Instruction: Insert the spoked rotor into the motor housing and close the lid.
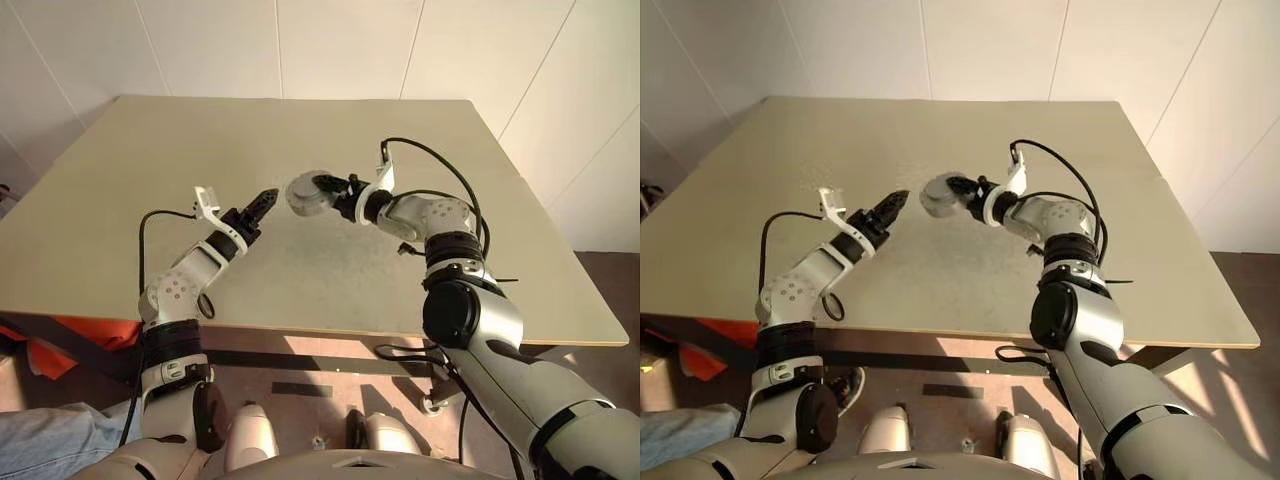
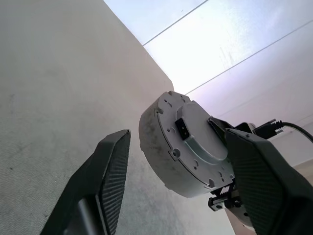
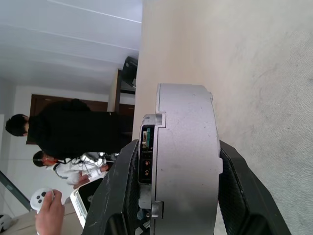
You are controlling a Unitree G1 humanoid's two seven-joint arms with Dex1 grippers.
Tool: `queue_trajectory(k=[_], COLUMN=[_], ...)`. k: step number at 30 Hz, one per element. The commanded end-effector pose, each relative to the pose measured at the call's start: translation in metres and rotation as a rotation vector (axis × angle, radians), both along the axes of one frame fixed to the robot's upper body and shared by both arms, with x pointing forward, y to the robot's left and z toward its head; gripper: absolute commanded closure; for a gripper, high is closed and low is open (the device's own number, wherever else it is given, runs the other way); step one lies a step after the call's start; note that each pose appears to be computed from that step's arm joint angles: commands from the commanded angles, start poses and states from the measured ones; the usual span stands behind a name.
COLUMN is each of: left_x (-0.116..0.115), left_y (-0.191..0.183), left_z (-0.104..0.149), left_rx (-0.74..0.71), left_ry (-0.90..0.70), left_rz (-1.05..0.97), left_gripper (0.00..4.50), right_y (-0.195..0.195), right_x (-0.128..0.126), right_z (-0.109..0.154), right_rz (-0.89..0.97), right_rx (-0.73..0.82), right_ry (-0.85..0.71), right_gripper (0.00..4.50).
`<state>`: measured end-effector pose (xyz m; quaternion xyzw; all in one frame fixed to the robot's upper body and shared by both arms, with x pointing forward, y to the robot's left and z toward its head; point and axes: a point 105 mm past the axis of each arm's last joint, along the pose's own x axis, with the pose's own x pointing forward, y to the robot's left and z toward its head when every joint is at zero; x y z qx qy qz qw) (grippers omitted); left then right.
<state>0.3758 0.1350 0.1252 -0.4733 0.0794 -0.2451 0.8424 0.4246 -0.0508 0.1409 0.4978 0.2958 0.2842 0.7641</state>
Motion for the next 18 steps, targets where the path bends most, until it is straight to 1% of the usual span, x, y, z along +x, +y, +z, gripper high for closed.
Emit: queue_trajectory(k=[1,4,10,13,18], left_x=[0.002,-0.002,0.000,0.003,0.007], left_y=[0.003,-0.007,-0.024,-0.032,-0.041], left_z=[0.008,0.019,0.022,0.025,0.022], left_rx=[-0.095,-0.220,-0.327,-0.348,-0.359], left_ry=[0.016,0.004,0.024,0.022,0.041], left_rz=[-0.013,-0.094,-0.196,-0.220,-0.235], left_gripper=[0.02,0.02,0.02,0.02,0.02], right_y=[0.006,0.011,0.020,0.022,0.022], right_x=[0.005,0.002,-0.004,-0.008,-0.010], right_z=[0.046,0.050,0.064,0.065,0.066], right_rz=[0.021,0.053,0.100,0.116,0.118], right_rx=[0.075,0.078,0.100,0.100,0.099], right_ry=[-0.115,-0.126,-0.154,-0.160,-0.166], right_gripper=[2.33,2.33,2.33,2.33,2.33])
